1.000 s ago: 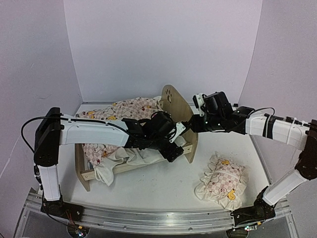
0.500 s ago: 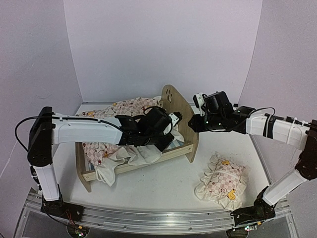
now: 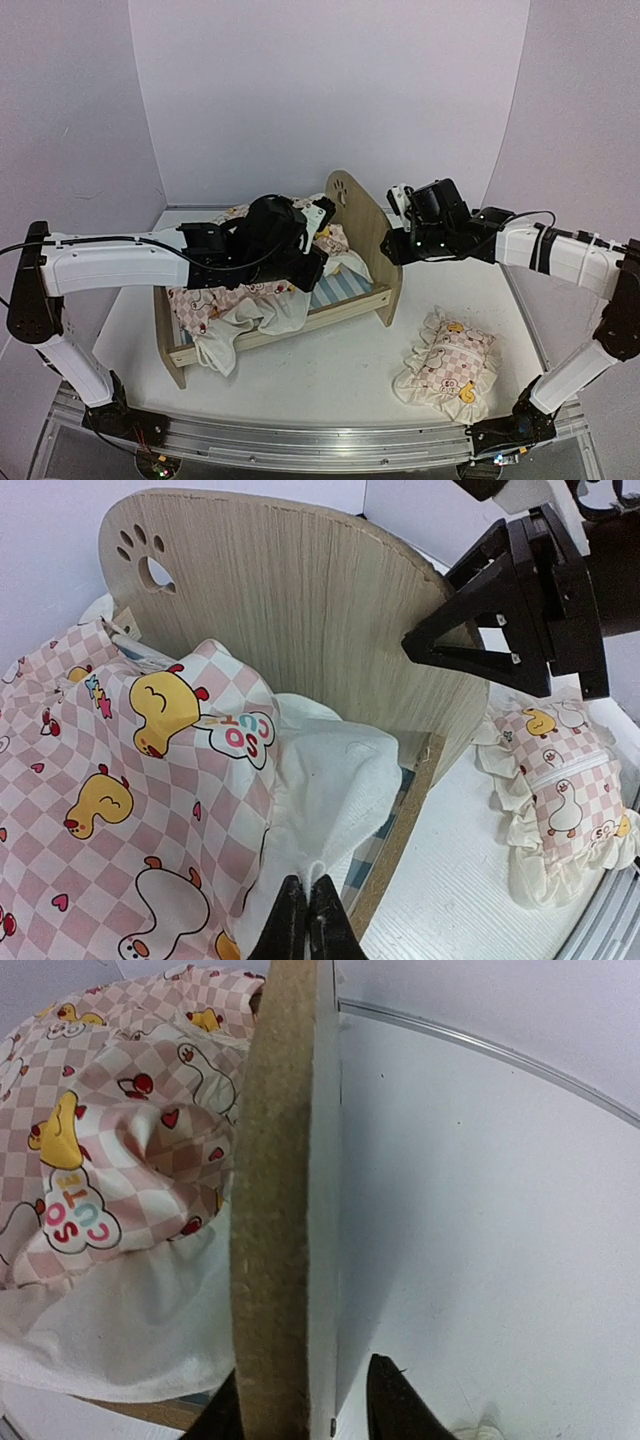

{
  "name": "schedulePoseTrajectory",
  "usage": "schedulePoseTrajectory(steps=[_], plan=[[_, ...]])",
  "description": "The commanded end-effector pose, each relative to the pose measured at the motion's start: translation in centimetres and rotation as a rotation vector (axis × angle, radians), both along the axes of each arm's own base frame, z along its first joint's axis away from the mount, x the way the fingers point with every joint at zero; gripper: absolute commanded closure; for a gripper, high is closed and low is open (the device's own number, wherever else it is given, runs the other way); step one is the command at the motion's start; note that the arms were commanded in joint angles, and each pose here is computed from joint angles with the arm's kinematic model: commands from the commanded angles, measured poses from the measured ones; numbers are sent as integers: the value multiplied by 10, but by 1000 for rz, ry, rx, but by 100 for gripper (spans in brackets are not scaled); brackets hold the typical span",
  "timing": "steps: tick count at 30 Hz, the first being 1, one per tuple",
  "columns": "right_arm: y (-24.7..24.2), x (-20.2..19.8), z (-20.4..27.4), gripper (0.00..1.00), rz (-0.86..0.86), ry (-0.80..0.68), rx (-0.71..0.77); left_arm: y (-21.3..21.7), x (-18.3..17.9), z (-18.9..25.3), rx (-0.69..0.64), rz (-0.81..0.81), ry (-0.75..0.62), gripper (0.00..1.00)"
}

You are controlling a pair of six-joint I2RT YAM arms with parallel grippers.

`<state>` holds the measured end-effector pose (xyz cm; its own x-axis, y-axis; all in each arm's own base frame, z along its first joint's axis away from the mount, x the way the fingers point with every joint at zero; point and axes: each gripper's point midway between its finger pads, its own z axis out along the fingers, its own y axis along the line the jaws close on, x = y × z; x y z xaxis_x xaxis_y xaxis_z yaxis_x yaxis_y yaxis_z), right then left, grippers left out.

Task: Set up the pet bed

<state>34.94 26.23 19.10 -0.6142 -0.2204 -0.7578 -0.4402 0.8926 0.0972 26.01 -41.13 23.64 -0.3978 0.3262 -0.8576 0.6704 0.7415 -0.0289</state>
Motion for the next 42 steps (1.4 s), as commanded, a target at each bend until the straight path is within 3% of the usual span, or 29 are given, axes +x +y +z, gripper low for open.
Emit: schedulePoseTrajectory(steps=[1,8,14,23,27,32,39,42], plan=[[-12,-13,46,55,9,-28,11,4,-2,54,-145,4,-70,100],[-5,-62,88,44,159,-69,53,46,14,64,-122,109,-129,100],[46,-83,120,43,430,-129,172,93,33,56,-143,222,-104,100],[112,-34,103,45,480,-107,169,163,59,48,-145,419,-119,100],[120,-2,88,41,384,-113,122,184,66,46,-144,466,-119,100],[133,16,75,31,380,-136,98,186,67,46,-149,458,-113,100],[147,12,56,24,546,-217,16,185,64,51,-155,436,-116,100],[123,32,39,23,428,-242,-127,191,65,48,-129,454,-122,100]])
